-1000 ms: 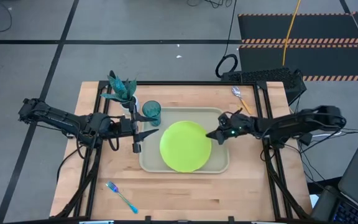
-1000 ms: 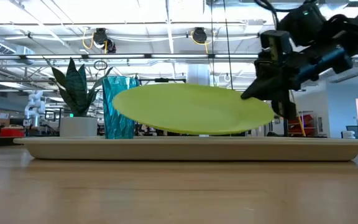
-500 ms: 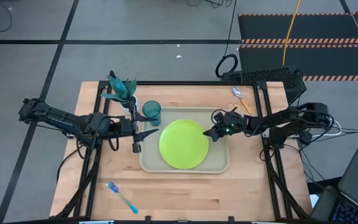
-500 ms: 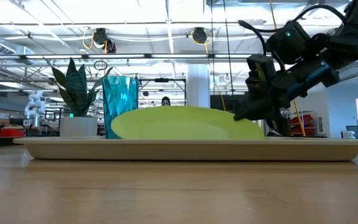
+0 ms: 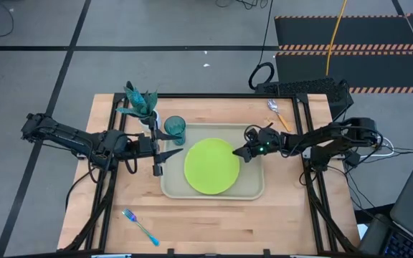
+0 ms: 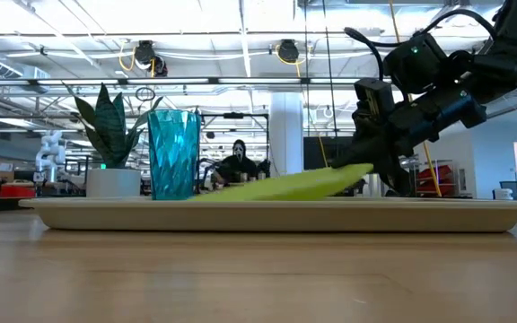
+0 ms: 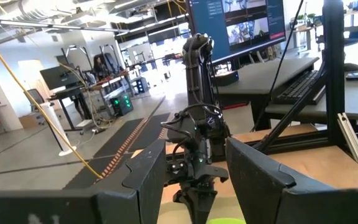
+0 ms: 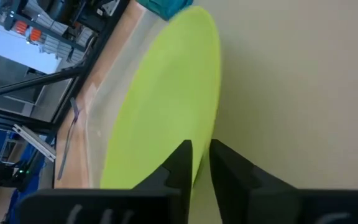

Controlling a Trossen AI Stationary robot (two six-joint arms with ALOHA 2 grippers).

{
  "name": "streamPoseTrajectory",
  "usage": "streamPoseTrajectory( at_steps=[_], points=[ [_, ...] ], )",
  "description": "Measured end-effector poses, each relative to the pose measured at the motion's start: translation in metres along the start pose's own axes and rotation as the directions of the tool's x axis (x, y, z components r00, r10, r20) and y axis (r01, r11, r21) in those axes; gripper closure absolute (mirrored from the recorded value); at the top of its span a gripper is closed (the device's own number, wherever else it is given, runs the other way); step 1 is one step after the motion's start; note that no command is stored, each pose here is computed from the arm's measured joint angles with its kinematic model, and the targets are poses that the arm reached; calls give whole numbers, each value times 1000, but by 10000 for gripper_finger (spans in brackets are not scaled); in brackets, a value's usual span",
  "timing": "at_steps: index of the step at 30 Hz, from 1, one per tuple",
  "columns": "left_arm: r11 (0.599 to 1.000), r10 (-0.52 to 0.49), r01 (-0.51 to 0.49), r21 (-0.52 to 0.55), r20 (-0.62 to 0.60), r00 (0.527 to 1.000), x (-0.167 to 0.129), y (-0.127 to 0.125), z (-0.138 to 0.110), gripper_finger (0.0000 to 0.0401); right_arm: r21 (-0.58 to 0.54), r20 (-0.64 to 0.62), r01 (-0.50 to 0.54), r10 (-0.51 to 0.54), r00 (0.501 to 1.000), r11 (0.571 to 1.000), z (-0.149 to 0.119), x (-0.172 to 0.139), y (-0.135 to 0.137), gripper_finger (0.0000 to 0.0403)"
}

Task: Pick and place plate/cup/fork/spoon on tray
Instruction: Put the green plate to the middle left of the white food tray

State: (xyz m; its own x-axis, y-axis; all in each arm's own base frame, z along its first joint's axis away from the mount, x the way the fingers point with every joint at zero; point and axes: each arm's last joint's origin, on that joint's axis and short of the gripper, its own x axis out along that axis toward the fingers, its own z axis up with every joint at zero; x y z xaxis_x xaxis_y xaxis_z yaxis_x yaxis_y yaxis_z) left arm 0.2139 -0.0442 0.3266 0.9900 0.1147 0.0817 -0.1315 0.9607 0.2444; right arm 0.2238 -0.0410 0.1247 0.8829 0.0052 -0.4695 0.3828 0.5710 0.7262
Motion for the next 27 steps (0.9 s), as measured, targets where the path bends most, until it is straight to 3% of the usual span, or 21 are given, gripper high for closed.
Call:
streamPoseTrajectory(
  at_steps=[11,21,27],
  points=[
    [1000,0,0,-11,0,1000,0,0,0,229,-23,43,37,-36,998,999,1,0,-1,281],
    [1000,0,0,-13,0,1000,0,0,0,229,-50,55,49,-46,997,998,1,0,-1,273],
    [1000,-2,2,-16,-6,1000,0,0,-1,229,-127,-123,-116,100,987,985,-4,0,3,273]
  ],
)
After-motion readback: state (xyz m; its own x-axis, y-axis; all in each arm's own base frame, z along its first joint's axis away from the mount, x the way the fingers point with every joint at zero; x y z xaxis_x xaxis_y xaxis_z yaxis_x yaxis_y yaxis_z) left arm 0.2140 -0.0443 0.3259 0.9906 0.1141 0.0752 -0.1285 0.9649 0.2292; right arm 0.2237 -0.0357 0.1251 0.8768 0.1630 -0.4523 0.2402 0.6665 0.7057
